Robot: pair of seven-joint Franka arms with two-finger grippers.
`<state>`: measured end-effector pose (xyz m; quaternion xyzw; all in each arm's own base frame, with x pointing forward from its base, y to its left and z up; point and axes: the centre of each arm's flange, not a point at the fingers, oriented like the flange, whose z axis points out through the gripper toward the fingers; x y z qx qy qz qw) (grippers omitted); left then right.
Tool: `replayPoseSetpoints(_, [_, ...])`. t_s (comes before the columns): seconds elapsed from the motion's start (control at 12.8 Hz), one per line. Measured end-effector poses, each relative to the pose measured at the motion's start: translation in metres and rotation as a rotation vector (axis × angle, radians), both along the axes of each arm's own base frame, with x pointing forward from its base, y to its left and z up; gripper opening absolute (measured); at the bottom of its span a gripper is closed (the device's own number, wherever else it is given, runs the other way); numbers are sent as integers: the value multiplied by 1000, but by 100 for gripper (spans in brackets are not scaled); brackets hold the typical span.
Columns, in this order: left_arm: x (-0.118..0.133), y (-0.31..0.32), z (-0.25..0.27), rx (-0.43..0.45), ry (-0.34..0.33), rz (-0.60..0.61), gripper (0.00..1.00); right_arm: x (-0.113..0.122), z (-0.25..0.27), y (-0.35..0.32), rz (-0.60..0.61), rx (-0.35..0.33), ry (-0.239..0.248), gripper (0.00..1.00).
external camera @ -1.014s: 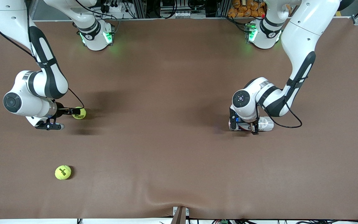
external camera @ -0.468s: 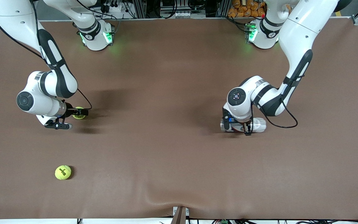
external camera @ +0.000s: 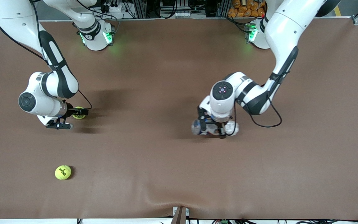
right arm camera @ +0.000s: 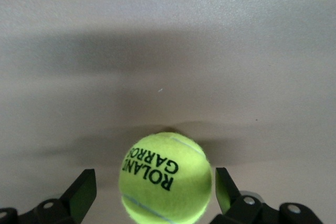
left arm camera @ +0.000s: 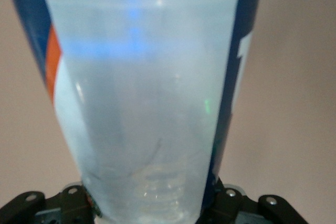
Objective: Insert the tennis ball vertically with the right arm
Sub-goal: 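Lift the ball with the right gripper while the left gripper carries the tube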
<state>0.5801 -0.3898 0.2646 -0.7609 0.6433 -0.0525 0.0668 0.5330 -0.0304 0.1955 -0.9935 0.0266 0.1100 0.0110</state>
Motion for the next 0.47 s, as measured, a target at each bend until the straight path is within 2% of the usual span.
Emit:
replayPoseSetpoints(0.23, [7, -38, 7, -231, -112, 74, 76, -3, -3, -2, 38, 0, 7, 100])
replayPoseSetpoints(0.47, [0, -67, 11, -425, -167, 156, 76, -3, -3, -4, 48, 2, 8, 100])
